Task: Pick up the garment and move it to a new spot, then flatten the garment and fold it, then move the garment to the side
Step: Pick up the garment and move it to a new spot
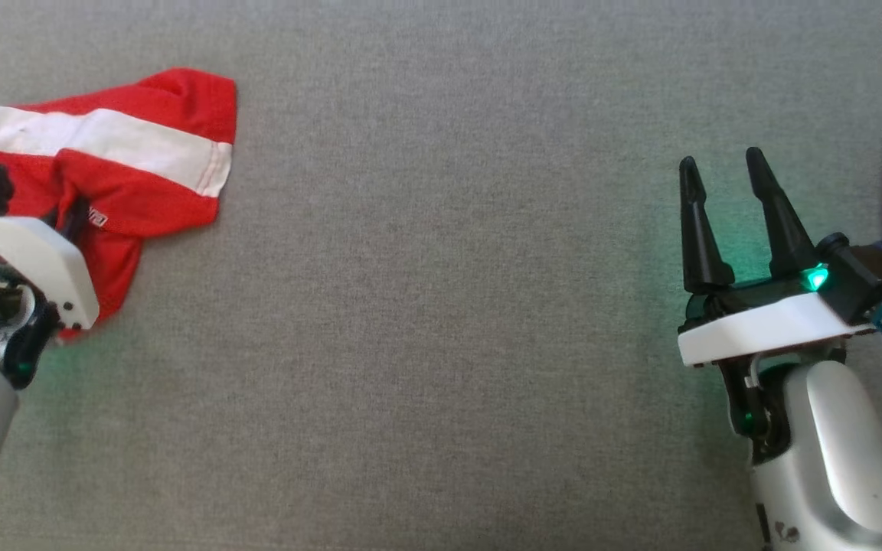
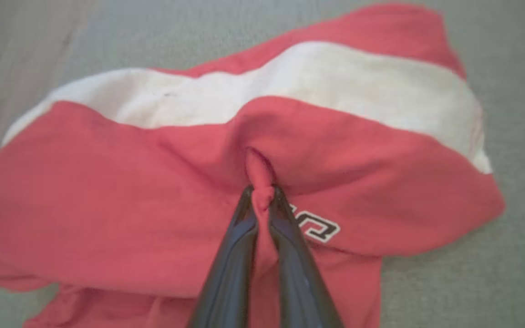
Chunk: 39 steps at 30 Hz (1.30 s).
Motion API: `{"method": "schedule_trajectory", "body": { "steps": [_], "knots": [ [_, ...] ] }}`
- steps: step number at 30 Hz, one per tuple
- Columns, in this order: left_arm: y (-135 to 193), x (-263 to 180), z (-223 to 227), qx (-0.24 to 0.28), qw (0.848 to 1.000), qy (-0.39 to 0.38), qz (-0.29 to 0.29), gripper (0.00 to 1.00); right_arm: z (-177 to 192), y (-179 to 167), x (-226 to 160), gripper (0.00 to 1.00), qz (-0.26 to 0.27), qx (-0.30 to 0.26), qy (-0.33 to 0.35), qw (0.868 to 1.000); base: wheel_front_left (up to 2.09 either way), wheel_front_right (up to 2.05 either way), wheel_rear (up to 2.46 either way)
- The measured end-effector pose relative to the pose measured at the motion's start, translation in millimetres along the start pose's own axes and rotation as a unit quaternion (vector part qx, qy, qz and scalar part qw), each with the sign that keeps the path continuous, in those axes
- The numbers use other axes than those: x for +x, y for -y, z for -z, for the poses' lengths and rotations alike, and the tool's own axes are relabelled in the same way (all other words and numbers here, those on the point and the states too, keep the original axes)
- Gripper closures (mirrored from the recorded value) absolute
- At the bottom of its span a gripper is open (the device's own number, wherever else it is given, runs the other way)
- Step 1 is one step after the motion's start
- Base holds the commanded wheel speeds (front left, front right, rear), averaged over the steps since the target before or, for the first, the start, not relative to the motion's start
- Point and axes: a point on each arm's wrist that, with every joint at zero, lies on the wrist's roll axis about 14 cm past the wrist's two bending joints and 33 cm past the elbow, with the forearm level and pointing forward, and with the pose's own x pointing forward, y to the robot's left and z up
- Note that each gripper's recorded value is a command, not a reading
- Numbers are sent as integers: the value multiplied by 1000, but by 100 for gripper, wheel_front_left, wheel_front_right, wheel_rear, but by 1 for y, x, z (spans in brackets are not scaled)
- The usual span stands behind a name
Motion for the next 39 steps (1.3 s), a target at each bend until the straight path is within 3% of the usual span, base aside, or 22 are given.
{"method": "schedule_trajectory", "body": {
  "steps": [8,20,27,37,38,39],
  "knots": [
    [19,-26,-81,1,983,182,14,100,-22,-7,-13,0,-2,2,26,1000,0,0,0],
    [167,-94,-185,-46,912,360,193,100,-41,0,-49,0,23,10,56,998,0,0,0],
    [227,-123,-207,-38,888,382,255,100,-41,8,-59,0,36,15,62,997,0,0,0],
    [318,-125,-185,-5,880,340,331,100,-38,27,-70,0,66,30,68,995,0,0,0],
    [326,-124,-183,-8,879,337,339,93,-38,29,-70,0,69,29,67,995,0,0,0],
    [333,-123,-182,-9,877,336,343,0,-37,31,-70,0,71,29,65,995,0,0,0]
  ]
}}
